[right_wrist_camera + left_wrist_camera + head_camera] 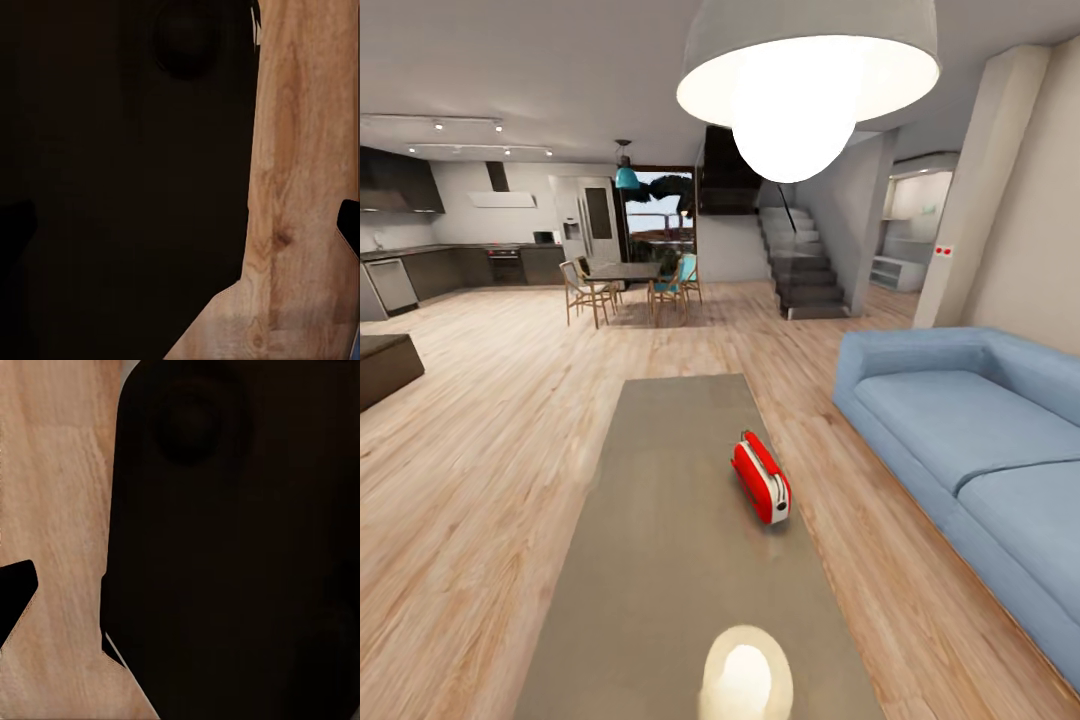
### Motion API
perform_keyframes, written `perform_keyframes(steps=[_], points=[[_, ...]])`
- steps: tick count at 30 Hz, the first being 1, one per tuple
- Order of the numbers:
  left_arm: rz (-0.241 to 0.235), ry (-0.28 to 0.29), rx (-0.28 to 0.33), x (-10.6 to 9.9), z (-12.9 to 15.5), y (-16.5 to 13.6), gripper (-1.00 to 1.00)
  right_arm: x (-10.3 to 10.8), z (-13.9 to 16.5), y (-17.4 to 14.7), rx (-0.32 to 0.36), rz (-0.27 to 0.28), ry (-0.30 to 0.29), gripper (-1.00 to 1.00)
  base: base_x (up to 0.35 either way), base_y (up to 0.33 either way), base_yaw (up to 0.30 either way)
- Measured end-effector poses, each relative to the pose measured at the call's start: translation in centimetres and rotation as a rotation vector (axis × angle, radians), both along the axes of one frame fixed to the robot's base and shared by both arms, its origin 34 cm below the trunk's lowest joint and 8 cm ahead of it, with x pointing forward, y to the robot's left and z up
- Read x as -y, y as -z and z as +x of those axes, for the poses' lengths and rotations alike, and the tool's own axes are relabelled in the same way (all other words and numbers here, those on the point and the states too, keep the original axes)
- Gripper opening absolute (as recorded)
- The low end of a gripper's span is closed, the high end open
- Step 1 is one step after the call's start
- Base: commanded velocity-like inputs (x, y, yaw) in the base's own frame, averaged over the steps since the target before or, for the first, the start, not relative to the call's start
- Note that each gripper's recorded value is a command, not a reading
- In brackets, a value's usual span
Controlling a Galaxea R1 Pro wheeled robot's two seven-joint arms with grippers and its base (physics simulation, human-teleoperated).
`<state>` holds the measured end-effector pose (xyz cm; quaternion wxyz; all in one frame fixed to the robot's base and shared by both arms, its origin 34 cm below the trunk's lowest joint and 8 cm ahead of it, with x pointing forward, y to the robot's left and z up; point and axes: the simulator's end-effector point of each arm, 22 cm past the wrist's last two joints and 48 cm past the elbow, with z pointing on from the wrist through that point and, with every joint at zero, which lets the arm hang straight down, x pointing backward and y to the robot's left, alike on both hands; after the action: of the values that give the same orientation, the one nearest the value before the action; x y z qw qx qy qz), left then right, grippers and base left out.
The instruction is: Turn on the radio receiver that's on the table in the living room.
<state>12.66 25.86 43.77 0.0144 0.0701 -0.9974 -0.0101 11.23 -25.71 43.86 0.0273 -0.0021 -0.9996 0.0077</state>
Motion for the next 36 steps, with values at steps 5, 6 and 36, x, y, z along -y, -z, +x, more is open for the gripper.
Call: perform_keyframes(steps=[5,6,36], points=[[-0.001,0.002,0.0,0.06,0.0,0.0,1.0,0.0,0.0,0.0,0.0,0.0,0.0,1.0,0.32,0.0,0.0],[-0.001,0.002,0.0,0.07,0.0,0.0,1.0,0.0,0.0,0.0,0.0,0.0,0.0,1.0,0.321,0.0,0.0],[0.0,0.0,0.0,0.0,0.0,0.0,1.0,0.0,0.0,0.0,0.0,0.0,0.0,1.0,0.06,0.0,0.055]])
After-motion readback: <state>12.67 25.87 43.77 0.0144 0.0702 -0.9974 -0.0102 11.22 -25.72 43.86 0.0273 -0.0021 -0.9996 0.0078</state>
